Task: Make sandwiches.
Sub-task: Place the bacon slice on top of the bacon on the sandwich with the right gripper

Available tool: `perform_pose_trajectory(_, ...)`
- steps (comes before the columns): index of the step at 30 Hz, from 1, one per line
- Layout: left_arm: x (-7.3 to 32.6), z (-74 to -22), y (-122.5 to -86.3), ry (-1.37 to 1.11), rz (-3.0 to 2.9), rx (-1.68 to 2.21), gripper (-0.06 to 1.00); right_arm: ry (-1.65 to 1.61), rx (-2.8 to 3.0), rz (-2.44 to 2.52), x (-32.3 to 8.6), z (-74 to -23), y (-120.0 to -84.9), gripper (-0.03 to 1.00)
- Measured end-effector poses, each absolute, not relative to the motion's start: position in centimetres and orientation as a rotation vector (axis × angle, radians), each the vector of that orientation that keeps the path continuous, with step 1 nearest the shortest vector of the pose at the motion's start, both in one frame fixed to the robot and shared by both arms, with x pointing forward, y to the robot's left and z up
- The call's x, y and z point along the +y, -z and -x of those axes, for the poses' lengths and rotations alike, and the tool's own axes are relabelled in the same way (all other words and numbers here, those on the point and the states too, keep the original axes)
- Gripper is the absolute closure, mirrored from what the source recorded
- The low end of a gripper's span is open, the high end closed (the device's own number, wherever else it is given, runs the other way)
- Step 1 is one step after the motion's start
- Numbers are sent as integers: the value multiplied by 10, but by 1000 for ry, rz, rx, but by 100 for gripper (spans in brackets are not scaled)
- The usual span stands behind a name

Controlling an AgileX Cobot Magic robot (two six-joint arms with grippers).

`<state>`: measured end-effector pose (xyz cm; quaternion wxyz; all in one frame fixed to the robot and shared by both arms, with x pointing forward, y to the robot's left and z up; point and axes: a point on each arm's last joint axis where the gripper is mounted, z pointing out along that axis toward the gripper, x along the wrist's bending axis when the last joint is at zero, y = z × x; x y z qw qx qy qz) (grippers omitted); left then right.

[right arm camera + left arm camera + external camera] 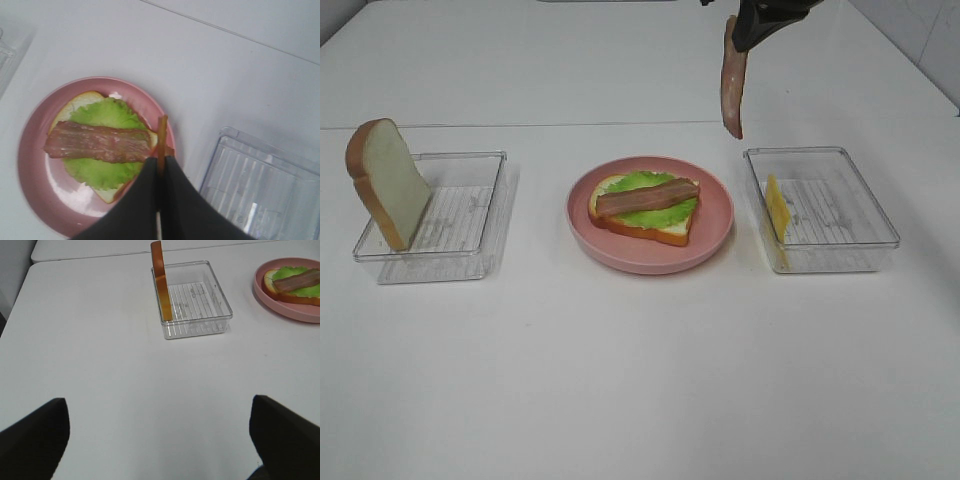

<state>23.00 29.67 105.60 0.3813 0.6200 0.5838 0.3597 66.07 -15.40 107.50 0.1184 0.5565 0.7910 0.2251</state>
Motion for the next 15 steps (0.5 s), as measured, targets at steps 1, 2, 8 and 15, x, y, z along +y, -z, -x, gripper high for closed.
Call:
perform_pose_trajectory(1, 297, -230, -1056, -918, -1582, 1490, 5, -682, 2330, -1647, -151, -660, -1074, 94)
perform_pose_trajectory(2, 297, -230, -1056, -918, -1582, 1490, 5, -682, 2330, -1647, -151, -660, -1074, 94)
perform_pose_trajectory(8, 297, -230, -1056, -918, -1582, 1490, 5, -685, 2414, -1608, -127, -654, -1063, 94)
perform_pose_trajectory(15, 297, -230, -1056, -918, -1582, 1490, 5, -679, 2581, -1448, -65, -634, -1040, 94)
